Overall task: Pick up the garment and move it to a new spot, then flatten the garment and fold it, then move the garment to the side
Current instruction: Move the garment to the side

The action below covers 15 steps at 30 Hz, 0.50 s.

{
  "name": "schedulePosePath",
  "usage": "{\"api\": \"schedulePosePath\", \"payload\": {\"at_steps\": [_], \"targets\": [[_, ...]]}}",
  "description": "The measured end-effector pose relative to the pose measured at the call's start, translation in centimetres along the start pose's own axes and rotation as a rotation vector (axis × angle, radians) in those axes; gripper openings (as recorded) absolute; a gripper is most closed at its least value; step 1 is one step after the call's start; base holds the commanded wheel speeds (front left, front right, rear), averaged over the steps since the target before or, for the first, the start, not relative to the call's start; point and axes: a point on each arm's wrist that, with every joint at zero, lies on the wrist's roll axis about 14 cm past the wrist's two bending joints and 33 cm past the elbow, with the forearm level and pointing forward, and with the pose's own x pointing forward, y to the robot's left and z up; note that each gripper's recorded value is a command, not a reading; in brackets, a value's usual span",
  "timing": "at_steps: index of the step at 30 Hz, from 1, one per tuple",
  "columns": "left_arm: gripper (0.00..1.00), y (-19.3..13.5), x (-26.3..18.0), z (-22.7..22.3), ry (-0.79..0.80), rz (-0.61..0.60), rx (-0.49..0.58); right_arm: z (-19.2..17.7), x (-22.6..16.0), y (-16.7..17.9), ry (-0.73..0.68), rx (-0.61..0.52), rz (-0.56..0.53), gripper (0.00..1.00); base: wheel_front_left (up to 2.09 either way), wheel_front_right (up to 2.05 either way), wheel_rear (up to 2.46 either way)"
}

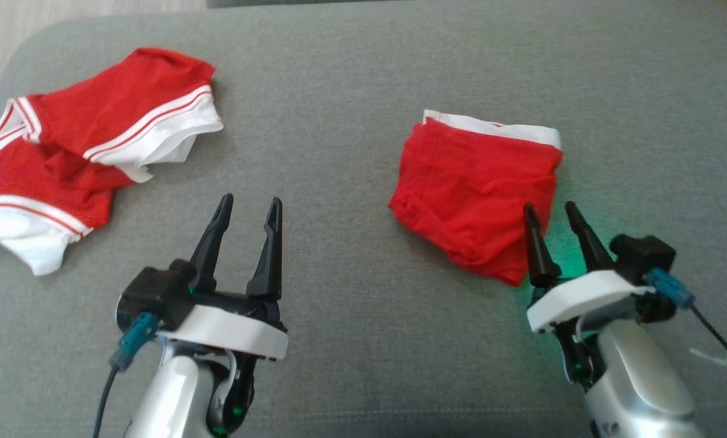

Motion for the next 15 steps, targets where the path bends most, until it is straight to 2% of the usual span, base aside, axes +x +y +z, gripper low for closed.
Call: {"api": "schedulePosePath", "payload": {"at_steps": [13, 14, 15], "targets": [[1.00, 1.5, -0.3, -0.6, 0.020, 0.037, 0.005, -4.1, 2.8, 0.3, 0.166, 0.024, 0.006, 1.00, 0.00, 0.00, 0.00], [1.00, 1.5, -0.3, -0.7, 0.022, 0.038, 0.006, -4.2, 3.0, 0.4, 0.172, 0.020, 0.010, 0.57, 0.00, 0.00, 0.00], [1.00, 1.6, -0.3, -0.8, 0.024, 0.039, 0.007, -4.3, 3.1, 0.6, 0.178, 0.015, 0.017, 0.00, 0.00, 0.00, 0.00]]}}
